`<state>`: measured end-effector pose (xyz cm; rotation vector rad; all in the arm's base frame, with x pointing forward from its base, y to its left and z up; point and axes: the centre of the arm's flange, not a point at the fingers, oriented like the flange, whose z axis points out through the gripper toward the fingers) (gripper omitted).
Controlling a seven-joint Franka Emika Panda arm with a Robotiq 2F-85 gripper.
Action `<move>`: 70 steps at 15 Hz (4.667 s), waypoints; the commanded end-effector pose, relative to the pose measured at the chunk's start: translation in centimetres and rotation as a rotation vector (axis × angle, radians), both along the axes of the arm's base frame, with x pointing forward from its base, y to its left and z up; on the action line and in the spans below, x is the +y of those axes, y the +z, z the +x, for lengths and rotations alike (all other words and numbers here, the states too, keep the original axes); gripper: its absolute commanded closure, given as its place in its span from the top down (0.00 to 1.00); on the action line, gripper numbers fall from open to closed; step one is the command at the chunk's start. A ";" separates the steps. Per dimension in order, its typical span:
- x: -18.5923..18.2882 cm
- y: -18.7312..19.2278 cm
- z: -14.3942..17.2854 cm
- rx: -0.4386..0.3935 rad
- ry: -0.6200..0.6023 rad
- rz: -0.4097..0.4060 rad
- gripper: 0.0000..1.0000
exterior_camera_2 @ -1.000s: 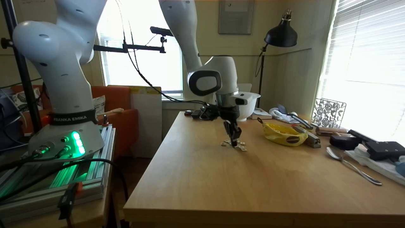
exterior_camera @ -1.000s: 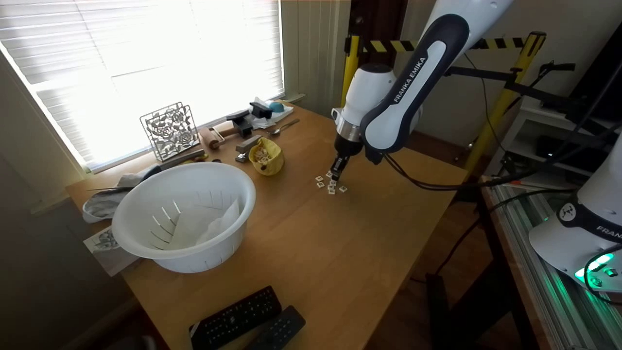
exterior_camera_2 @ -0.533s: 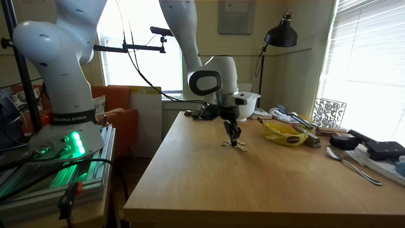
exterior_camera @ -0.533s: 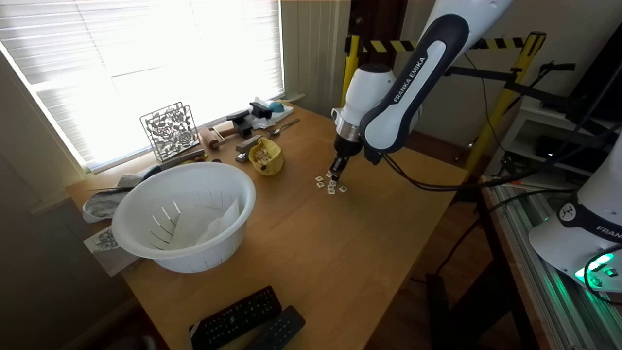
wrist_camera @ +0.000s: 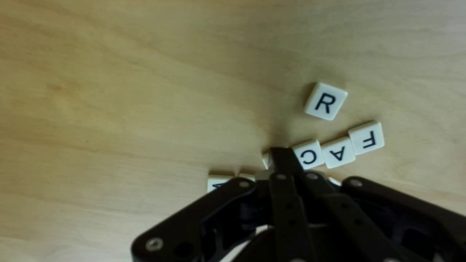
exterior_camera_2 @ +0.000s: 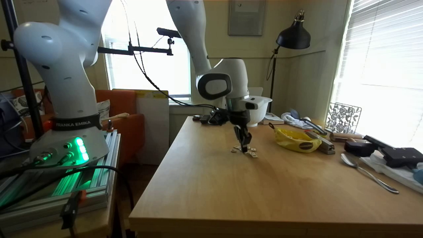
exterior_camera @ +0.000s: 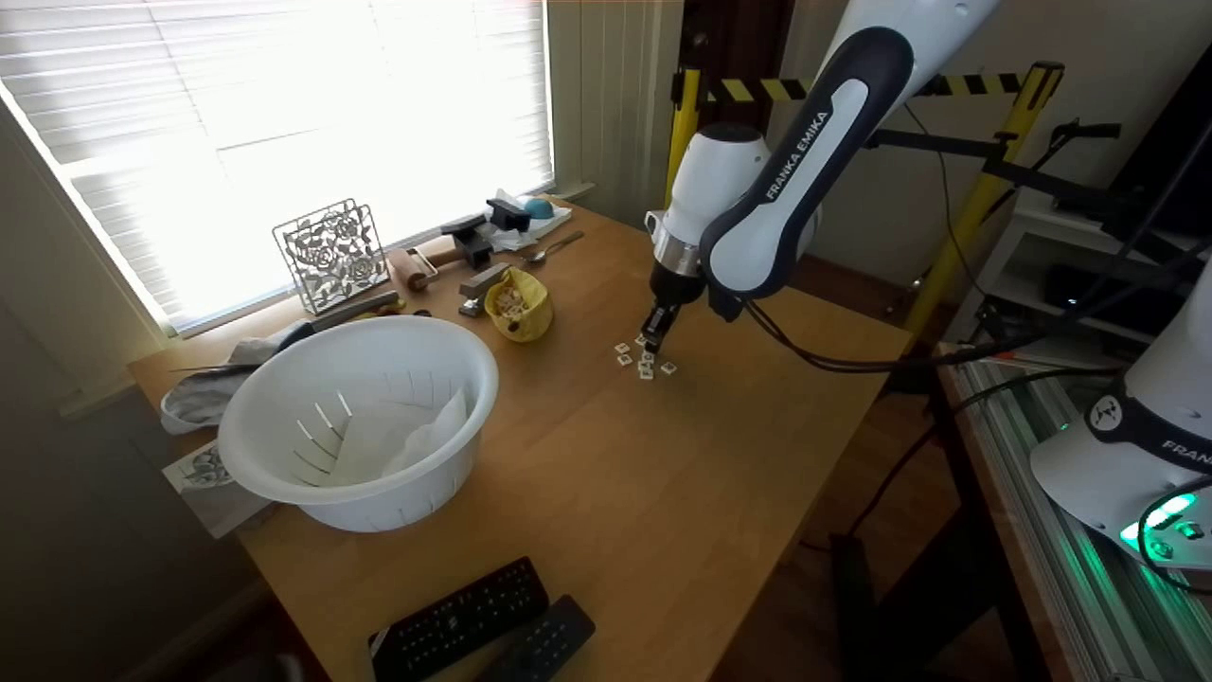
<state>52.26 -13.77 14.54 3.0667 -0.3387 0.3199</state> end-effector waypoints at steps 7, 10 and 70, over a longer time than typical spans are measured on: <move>0.5 2.7 -0.1 -0.039 0.010 0.044 0.00; 0.8 3.1 -0.6 0.000 0.051 0.060 0.00; -3.6 -1.5 -0.7 0.089 0.129 0.041 0.00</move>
